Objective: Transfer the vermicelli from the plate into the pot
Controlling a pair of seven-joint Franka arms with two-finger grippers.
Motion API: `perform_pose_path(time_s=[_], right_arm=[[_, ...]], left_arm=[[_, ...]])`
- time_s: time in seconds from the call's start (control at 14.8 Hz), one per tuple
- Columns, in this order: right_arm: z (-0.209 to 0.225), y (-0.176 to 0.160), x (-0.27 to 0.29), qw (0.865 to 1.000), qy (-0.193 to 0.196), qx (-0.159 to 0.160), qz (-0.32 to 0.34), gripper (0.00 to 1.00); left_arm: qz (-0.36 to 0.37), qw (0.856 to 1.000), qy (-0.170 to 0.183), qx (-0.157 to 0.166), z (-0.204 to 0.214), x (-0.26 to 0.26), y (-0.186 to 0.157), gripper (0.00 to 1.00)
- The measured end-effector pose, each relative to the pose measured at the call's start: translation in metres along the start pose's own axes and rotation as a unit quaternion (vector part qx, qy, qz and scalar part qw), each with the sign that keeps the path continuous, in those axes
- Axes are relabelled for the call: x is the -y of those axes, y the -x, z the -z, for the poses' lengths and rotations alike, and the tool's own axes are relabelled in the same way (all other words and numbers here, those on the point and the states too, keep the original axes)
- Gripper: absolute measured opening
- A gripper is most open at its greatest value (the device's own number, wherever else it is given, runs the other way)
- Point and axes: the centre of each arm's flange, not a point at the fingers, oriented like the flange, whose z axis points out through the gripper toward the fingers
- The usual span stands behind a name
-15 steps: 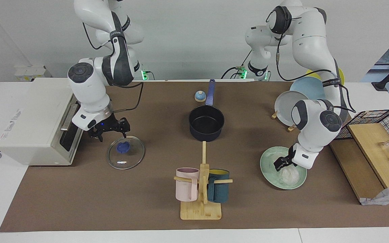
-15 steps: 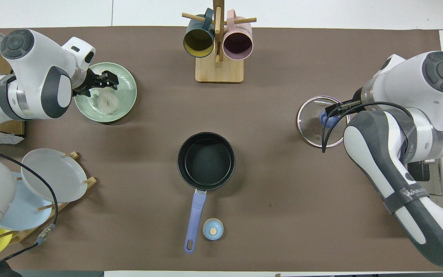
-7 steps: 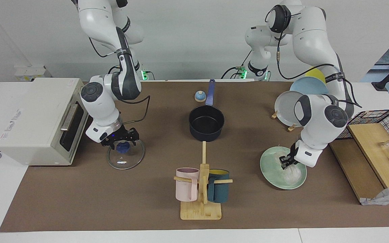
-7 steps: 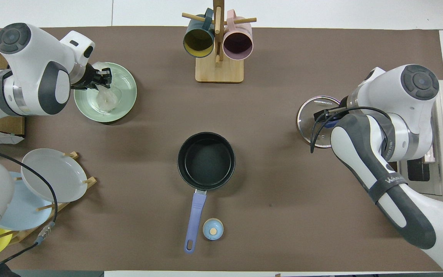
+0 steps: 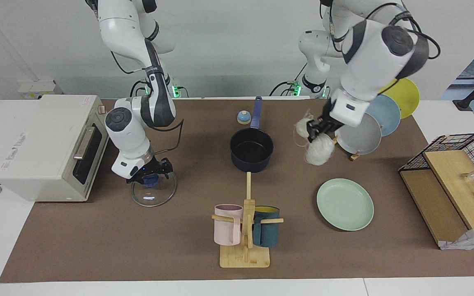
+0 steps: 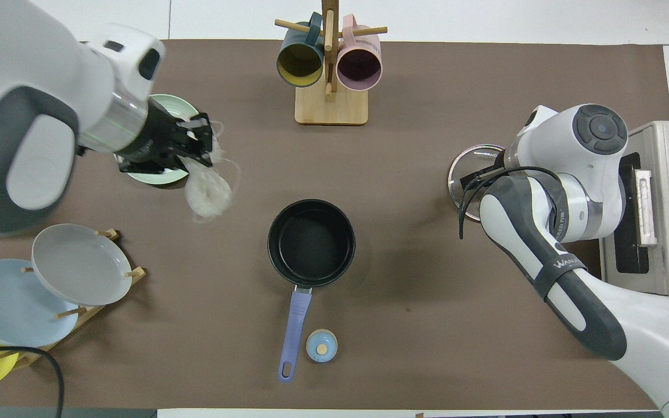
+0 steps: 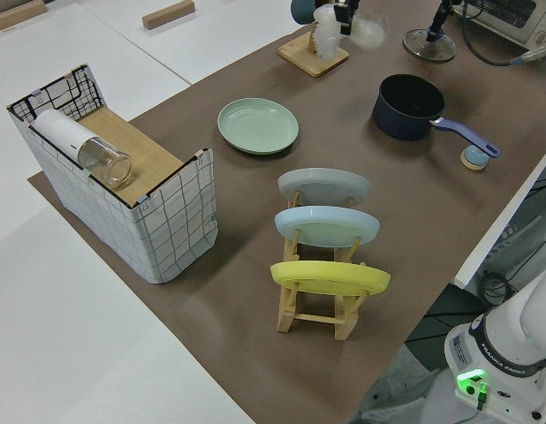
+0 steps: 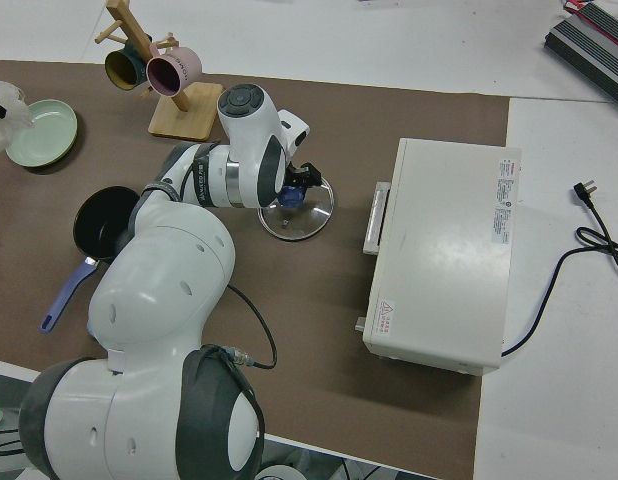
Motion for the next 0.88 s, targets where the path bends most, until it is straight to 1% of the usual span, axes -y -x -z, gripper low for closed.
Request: perform_pose_path(time_s=[0.07, 0.2, 0.34, 0.47, 0.54, 0.75, 0.81, 0.88], right_arm=[[0.0, 0.0, 0.0, 1.0, 0.0, 0.0, 0.001, 1.0], [0.004, -0.002, 0.001, 1.0, 0.004, 0.002, 0.009, 1.0], [0.01, -0.006, 0.001, 1.0, 0.016, 0.001, 0.021, 1.0], [0.011, -0.007, 0.0, 1.0, 0.018, 0.002, 0.023, 1.0], [0.009, -0.007, 0.0, 1.0, 0.019, 0.004, 0.024, 1.0], [0.002, -0.007, 0.0, 1.0, 0.018, 0.01, 0.024, 1.0], [0.002, -0.006, 0.0, 0.999, 0.018, 0.01, 0.024, 0.96], [0.001, -0.006, 0.0, 0.999, 0.018, 0.011, 0.024, 0.96]], left_arm=[[-0.003, 1.0, -0.004, 0.006, -0.016, -0.024, 0.032, 0.25], [-0.013, 1.0, -0.006, 0.022, -0.07, -0.054, 0.079, 0.25], [-0.016, 0.999, -0.014, 0.029, -0.13, -0.063, 0.103, 0.25], [-0.018, 0.999, -0.013, 0.023, -0.177, -0.061, 0.114, 0.25], [-0.016, 1.0, -0.011, 0.018, -0.191, -0.057, 0.115, 0.25], [-0.006, 1.0, -0.007, 0.01, -0.211, -0.048, 0.105, 0.25], [-0.004, 1.0, -0.006, 0.008, -0.217, -0.048, 0.102, 0.25], [-0.003, 1.0, -0.005, 0.006, -0.224, -0.049, 0.099, 0.25]])
